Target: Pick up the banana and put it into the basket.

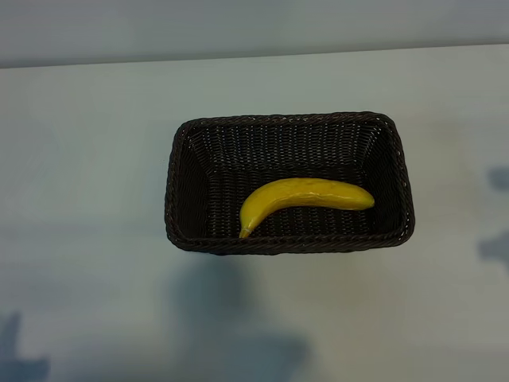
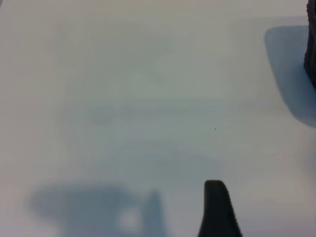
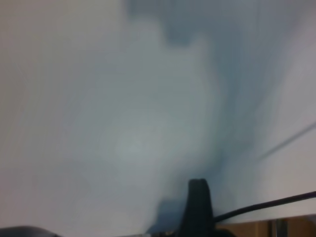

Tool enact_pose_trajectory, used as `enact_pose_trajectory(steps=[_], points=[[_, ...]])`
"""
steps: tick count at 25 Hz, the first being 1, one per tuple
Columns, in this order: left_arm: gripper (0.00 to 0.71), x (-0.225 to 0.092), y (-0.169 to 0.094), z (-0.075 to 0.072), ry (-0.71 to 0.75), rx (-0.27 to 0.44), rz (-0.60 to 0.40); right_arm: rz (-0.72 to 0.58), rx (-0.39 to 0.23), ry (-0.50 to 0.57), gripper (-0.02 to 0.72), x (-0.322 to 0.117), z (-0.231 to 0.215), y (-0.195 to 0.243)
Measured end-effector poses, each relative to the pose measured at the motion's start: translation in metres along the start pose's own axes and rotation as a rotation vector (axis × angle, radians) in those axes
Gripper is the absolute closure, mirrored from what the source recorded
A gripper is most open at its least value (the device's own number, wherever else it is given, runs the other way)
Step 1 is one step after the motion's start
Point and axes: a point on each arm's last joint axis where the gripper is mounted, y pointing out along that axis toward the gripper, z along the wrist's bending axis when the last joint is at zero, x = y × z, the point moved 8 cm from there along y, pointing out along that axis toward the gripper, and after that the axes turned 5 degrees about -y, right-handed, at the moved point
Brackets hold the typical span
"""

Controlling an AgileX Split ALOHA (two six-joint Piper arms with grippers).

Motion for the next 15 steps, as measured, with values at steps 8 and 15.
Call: enact_pose_trajectory(steps=[8, 15], points=[[0.216, 0.000, 0.000, 0.000, 0.000, 0.000, 0.000, -0.300, -0.058, -0.004, 0.117, -0.026, 0.005, -0.025], [0.216, 0.000, 0.000, 0.000, 0.000, 0.000, 0.000, -0.412, -0.077, 0.003, 0.117, -0.051, 0.010, -0.022]])
